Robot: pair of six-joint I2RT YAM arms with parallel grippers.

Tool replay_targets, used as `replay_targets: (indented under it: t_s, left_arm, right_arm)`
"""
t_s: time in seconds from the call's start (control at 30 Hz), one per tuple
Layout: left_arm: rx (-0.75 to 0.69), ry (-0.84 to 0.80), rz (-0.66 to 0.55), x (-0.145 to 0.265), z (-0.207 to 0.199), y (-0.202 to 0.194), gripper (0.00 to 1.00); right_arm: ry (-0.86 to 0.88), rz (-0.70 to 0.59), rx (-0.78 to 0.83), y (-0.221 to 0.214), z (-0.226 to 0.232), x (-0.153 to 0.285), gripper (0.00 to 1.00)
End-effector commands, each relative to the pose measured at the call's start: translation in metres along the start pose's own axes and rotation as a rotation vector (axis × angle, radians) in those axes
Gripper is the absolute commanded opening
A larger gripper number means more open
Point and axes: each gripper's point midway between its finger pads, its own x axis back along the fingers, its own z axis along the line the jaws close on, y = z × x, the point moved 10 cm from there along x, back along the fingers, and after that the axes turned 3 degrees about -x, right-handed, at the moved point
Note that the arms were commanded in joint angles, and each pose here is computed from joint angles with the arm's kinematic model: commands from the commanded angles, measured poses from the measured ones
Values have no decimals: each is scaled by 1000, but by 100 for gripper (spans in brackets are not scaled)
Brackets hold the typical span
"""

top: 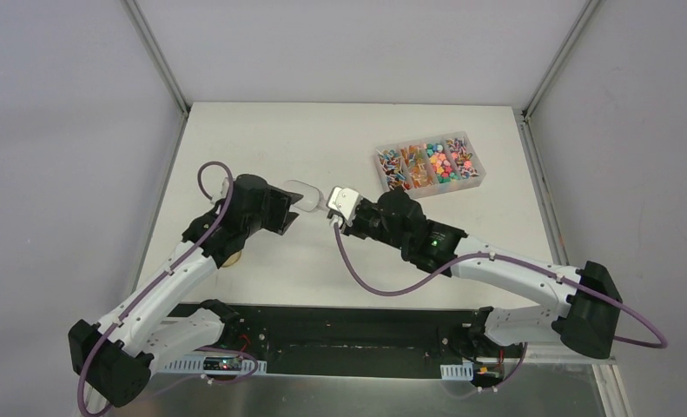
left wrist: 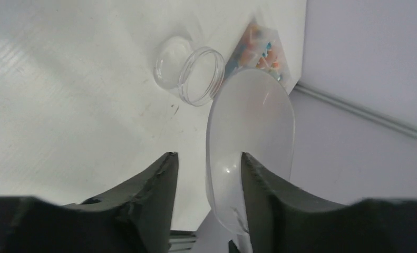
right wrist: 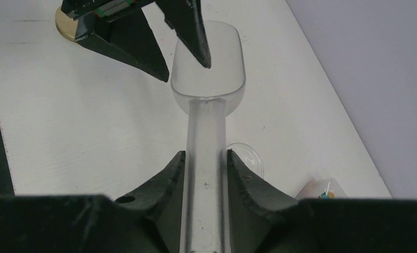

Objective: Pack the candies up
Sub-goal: Adjust the spatula.

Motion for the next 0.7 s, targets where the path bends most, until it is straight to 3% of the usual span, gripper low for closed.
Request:
replay_targets:
  t_s: [0.0,0.13,0.23,0.57,0.67]
  left_arm:
    - [-38,-57,-48,9,-3,5,57]
    - [-92,-41,-130,11,3,12,75]
    - [-144,-1,-185,10,11,17,98]
    - [-455,46,-311,12,26,31,99]
    - [-610,-3,-305,16,24,33,99]
  right_arm:
    - [-97,-104,-65,19,-8,10,0]
    - [-167,-80,-131,15,-10,18,0]
    - [-206,-53,-187,10,-9,23,0]
    - [-350,146,-490,5,-38,45,0]
    - [-334,219,-532,7,-52,55,0]
